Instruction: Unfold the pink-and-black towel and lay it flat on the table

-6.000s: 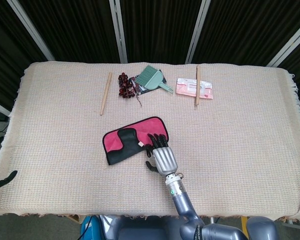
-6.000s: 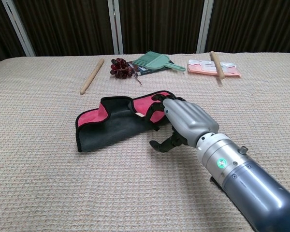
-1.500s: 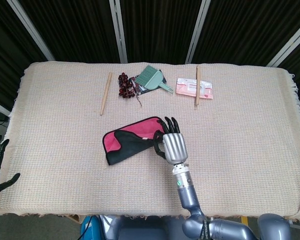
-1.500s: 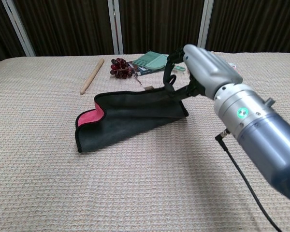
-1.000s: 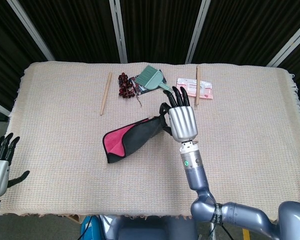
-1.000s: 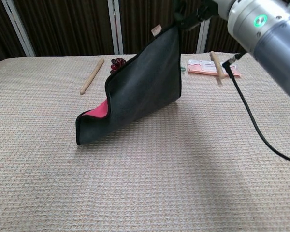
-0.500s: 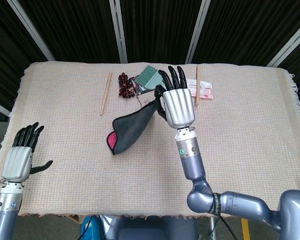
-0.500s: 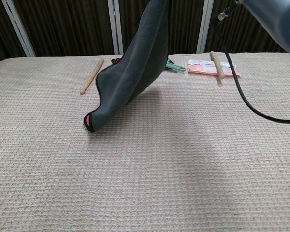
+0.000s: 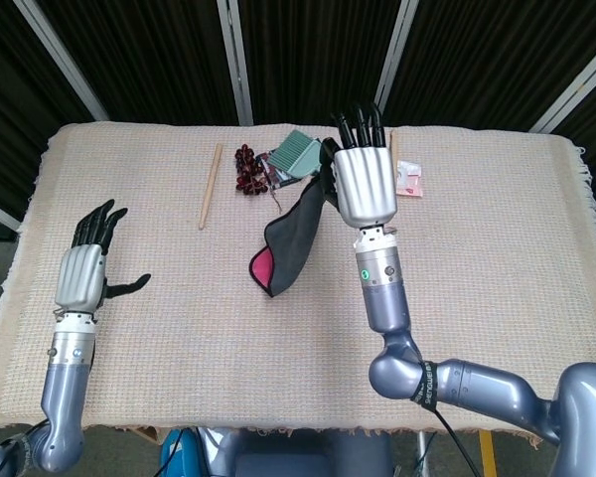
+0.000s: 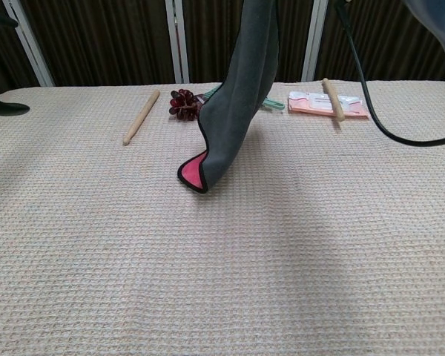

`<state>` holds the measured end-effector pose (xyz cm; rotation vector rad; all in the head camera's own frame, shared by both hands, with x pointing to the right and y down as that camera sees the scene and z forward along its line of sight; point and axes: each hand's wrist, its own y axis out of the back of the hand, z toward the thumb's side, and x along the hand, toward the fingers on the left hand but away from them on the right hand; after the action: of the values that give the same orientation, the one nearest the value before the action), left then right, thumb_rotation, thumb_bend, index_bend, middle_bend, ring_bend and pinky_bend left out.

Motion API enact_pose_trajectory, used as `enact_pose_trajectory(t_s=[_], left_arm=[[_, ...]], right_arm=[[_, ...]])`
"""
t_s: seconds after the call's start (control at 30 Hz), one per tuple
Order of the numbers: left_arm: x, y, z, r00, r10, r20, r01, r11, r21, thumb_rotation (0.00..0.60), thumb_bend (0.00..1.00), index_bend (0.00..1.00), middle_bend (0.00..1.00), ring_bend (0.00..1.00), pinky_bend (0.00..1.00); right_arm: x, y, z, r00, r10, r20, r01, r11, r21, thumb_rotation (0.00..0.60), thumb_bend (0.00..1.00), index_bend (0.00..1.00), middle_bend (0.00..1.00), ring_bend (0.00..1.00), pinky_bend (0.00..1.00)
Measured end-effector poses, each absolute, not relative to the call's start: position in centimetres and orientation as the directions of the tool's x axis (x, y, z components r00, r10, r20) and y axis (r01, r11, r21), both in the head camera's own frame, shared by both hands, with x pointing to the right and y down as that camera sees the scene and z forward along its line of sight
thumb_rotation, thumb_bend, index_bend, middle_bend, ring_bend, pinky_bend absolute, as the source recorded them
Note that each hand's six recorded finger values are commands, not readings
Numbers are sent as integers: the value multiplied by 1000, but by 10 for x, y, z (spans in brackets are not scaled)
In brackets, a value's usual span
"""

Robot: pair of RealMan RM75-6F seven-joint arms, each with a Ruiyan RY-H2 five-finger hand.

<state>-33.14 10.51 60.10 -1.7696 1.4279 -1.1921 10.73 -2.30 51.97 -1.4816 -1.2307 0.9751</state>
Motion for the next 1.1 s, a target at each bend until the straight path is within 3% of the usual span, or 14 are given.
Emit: enact_pose_trajectory(t_s=[0.23, 0.5, 1.1], left_arm=[[-304, 88, 626, 33, -930, 366, -538, -325, -777, 600, 152, 246, 37, 0, 0], [-270, 62, 649, 32, -891, 454, -633, -369, -680, 600, 161, 263, 36, 0, 0], [-221, 36, 670, 77, -803, 591, -637, -496, -590, 600, 183, 253, 0, 0, 0]], right_arm=[[104, -23, 518, 190, 982, -6, 228, -50, -972, 600, 513, 587, 213, 87, 0], [102, -20, 515, 192, 981, -9, 232, -55, -971, 600, 513, 587, 213, 87, 0], [95, -19, 513, 195, 981, -18, 221, -62, -973, 600, 513, 587, 213, 86, 0]])
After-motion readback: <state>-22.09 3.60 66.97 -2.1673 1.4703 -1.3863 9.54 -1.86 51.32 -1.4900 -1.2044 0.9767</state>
